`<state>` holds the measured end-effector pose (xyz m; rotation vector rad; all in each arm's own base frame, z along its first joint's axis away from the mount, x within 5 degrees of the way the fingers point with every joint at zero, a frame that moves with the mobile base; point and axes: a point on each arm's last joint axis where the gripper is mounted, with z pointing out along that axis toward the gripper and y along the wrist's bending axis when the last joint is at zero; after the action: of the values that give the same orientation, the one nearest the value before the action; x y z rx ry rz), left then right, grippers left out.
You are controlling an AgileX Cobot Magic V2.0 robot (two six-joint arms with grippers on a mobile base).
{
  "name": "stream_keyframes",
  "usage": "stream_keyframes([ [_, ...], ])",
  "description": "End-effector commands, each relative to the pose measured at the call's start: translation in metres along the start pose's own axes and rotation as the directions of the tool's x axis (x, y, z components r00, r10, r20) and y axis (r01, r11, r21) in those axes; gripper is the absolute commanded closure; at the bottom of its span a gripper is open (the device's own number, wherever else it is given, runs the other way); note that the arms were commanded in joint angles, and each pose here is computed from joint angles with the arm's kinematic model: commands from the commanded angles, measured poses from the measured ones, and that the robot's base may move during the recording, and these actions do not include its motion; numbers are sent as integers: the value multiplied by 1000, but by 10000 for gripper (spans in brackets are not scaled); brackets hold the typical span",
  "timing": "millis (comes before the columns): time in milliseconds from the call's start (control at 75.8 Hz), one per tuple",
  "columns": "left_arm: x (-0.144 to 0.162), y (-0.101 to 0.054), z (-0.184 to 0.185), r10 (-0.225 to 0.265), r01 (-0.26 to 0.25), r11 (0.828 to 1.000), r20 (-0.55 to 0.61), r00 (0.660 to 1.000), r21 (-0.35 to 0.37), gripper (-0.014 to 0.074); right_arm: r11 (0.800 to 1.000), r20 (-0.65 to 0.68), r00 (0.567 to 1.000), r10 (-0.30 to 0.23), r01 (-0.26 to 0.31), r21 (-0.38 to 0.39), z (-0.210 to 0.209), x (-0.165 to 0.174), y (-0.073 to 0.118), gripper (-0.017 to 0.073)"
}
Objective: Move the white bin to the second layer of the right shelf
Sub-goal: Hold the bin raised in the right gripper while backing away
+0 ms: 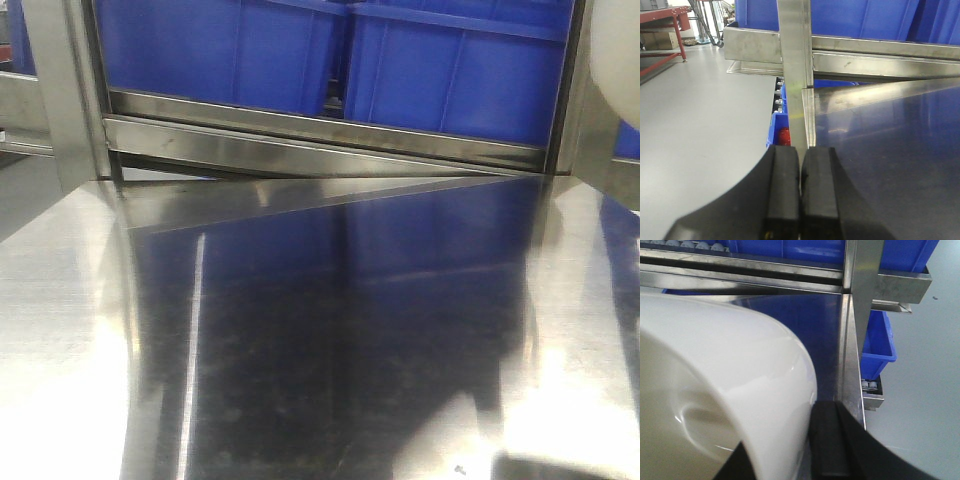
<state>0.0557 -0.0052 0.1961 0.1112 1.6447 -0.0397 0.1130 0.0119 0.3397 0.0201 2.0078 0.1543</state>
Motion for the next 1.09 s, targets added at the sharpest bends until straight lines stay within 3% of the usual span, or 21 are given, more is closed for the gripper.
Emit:
stream_keyframes([
  [0,4,0,1,-3,3,1000,65,998,2,509,1000,131,991,-3,4,-6,-6,-18,1,511],
  [1081,4,0,1,-3,3,1000,65,998,2,509,1000,131,991,-3,4,-6,-6,-18,1,511],
])
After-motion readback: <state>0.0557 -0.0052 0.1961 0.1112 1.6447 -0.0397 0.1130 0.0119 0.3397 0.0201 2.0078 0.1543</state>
